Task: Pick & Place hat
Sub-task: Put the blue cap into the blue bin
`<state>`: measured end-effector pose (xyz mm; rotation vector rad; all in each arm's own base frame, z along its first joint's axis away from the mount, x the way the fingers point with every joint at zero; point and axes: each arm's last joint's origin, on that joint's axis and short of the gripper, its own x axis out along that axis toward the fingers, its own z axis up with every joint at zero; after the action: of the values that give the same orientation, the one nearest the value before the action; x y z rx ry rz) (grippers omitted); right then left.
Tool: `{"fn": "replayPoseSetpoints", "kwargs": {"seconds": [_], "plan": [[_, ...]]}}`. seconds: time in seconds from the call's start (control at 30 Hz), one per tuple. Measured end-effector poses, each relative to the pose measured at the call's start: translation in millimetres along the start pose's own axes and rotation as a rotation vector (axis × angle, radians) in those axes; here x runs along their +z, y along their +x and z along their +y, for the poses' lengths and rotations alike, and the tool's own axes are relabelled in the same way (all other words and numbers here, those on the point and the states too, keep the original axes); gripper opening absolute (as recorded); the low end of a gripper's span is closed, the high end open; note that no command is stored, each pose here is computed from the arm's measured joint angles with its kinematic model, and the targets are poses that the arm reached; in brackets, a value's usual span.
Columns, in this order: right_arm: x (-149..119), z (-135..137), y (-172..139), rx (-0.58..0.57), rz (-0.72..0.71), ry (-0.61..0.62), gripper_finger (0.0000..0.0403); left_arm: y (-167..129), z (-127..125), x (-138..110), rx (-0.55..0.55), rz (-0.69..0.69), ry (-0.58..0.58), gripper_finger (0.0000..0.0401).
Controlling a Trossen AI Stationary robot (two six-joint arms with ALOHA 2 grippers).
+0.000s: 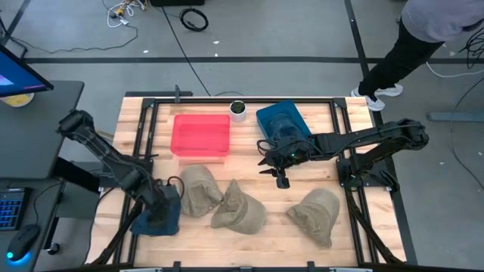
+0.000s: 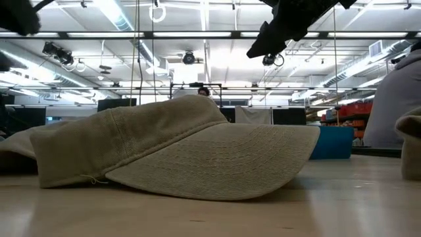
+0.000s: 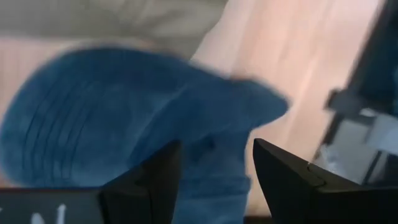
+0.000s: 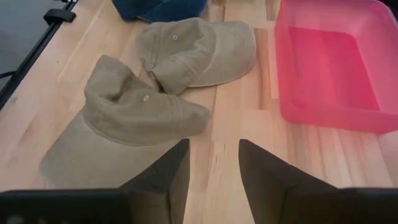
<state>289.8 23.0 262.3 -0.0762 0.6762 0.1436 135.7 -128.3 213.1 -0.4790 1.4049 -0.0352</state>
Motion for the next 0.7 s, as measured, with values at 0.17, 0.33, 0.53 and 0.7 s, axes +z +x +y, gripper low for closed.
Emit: {"fn": "replayPoseSetpoints", "kwargs": {"seconds": [0.17,0.33,0.53,0.7], "plan": [[1.2,-0.1,0.0,-0.001,-0.012,-0.045,0.0139,11.2,5.3,-12.5,0.173,0.105,0.011,0.0203],[5.3,-0.4,-0.2,-0.006,-0.053,-0.072,0.0139,20.1,4.9,-16.3,0.268,0.122,0.018,0.0187],[7.8,-0.7,-0.3,-0.011,-0.078,-0.127,0.0139,21.6,3.1,-13.9,0.284,0.069,-0.001,0.0160],[9.9,-0.8,-0.5,-0.015,-0.099,-0.152,0.0139,19.5,8.0,-12.4,0.376,-0.020,0.019,0.0125]]}}
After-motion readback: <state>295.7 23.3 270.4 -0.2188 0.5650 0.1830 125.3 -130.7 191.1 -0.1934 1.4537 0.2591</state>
